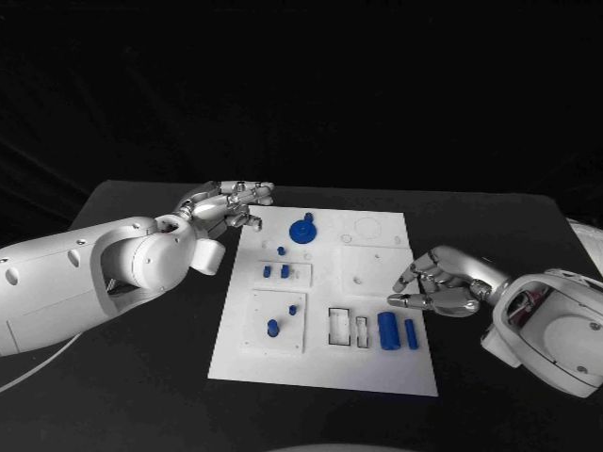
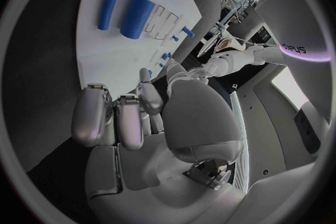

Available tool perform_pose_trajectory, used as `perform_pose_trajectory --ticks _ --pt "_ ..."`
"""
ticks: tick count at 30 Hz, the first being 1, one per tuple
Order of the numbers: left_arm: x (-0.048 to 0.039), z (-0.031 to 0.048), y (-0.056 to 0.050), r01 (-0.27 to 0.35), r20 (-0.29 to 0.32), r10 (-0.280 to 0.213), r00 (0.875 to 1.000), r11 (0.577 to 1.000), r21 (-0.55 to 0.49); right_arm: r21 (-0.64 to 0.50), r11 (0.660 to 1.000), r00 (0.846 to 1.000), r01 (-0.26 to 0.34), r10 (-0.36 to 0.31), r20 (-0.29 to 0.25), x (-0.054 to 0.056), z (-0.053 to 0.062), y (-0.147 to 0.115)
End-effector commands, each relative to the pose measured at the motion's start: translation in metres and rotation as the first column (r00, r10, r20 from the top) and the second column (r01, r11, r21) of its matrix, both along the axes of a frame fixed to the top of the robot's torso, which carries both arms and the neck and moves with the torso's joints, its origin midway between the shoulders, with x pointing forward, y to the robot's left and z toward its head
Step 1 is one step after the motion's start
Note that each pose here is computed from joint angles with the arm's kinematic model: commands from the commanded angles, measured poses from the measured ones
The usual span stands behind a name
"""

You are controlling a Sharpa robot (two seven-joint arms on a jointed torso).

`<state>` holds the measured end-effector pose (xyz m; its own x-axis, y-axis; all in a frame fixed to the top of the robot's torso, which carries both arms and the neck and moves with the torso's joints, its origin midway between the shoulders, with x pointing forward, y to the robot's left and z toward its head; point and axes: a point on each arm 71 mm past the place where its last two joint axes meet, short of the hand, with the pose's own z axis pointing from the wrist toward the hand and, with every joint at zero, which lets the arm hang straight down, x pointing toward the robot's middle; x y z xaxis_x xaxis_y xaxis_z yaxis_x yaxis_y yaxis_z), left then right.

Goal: Assemble the parts on the task board

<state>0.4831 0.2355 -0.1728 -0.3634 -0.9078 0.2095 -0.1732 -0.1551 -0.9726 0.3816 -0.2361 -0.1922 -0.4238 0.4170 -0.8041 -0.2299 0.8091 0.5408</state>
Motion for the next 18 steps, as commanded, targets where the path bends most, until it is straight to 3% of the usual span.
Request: perform_pose_trajectory --ticks 1,18 --pt "-0.0008 0.0008 -0.002 0.02 0.007 -0.02 1.0 1.0 -0.008 -0.105 0.994 0.997 0.02 -0.027 -0.067 -0.007 -0.008 -0.002" --pt "-0.0005 -0.0012 -0.001 0.02 0.004 -0.02 1.0 1.0 -0.007 -0.287 0.958 1.0 -0.004 -0.002 -0.021 -0.018 -0.021 0.012"
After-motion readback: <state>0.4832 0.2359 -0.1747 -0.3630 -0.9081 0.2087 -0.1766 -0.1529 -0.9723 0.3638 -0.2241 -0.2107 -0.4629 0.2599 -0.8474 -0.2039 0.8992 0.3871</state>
